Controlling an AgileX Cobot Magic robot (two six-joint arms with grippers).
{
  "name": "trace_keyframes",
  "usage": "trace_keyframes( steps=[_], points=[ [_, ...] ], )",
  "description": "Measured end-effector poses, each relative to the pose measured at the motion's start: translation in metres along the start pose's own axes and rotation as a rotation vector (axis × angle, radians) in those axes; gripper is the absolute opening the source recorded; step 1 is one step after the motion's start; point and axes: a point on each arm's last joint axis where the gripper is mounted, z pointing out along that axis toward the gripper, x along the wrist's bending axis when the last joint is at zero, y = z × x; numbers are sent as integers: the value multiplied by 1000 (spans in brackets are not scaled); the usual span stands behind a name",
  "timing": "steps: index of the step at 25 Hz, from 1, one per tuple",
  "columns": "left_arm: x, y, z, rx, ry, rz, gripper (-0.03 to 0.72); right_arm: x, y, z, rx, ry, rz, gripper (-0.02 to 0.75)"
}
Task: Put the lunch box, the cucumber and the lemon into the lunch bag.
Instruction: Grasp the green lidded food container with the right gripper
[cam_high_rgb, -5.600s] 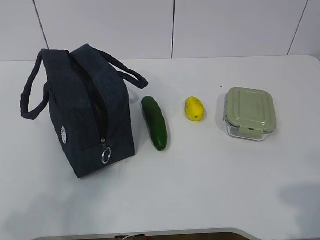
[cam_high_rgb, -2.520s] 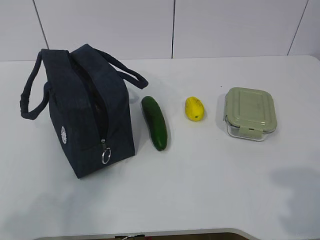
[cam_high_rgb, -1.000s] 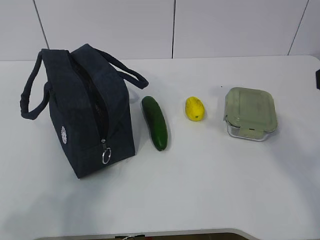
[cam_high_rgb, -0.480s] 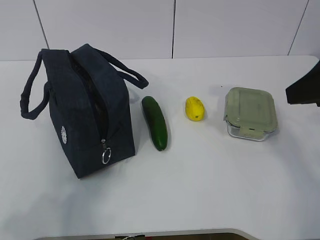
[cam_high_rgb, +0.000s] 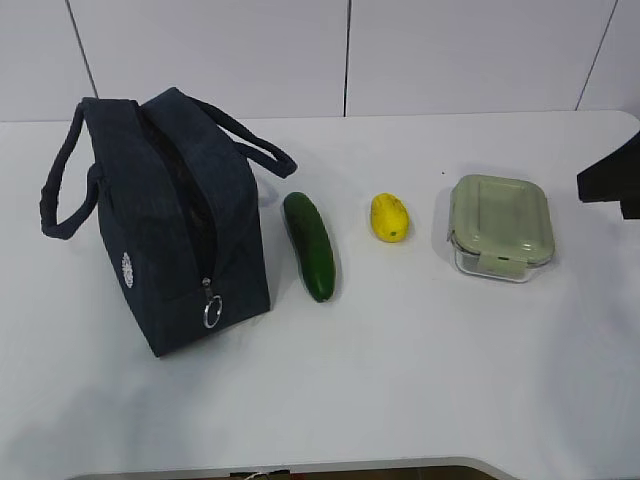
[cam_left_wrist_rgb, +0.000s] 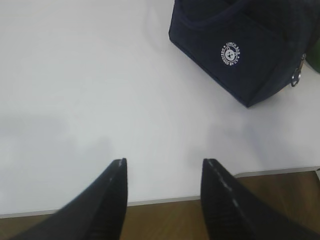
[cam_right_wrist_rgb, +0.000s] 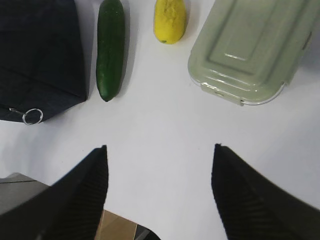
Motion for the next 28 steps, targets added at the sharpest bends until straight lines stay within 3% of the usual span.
trace_keyframes(
  steps=[16, 28],
  points=[
    [0, 0, 0, 0, 0, 0, 341, -69, 22, 48, 39, 147, 82, 515],
    [0, 0, 0, 0, 0, 0, 341, -115, 36, 62, 3, 185, 188, 513]
  ],
)
